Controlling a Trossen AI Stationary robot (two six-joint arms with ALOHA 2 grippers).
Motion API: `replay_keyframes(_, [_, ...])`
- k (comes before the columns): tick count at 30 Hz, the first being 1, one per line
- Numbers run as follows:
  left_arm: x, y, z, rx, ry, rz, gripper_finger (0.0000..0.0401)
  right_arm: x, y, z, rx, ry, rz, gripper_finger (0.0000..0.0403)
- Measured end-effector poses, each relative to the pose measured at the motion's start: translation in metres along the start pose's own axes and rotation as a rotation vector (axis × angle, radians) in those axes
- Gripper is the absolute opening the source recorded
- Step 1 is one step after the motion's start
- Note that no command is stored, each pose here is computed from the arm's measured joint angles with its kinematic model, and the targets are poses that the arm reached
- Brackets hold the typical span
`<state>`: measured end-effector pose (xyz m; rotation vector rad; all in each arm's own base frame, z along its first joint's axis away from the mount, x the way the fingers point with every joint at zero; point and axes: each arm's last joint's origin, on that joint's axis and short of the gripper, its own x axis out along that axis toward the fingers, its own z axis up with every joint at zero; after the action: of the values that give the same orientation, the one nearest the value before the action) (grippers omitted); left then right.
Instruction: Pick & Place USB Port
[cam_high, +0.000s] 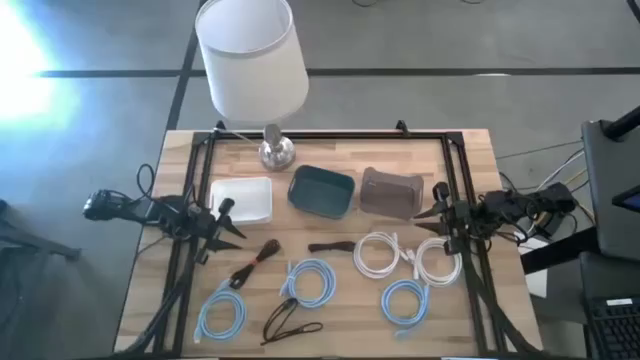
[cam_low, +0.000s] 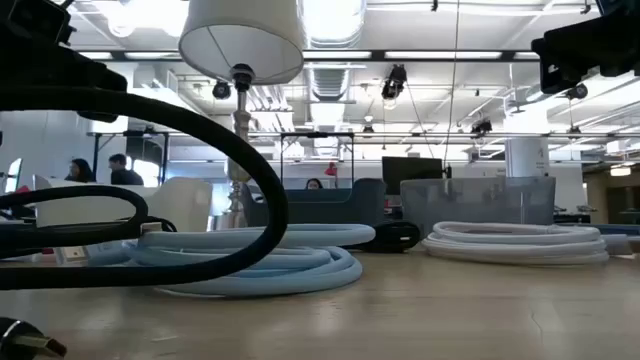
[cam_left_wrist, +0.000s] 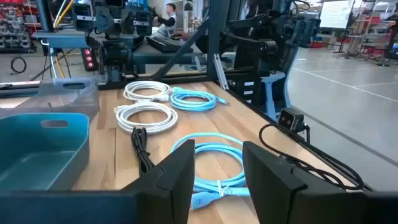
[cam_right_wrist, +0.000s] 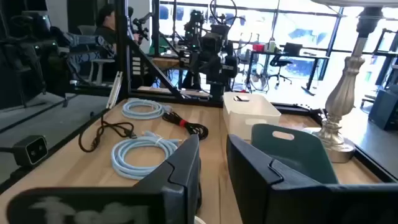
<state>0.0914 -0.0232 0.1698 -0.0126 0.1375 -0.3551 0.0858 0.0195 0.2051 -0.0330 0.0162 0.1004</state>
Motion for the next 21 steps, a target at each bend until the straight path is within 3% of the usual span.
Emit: replay_keyframes(21, [0.0, 0.0, 0.0001, 0.0, 0.0, 0.0, 0.014, 0.0, 0.0, 0.0, 0.002, 0.0, 0.0, 0.0087])
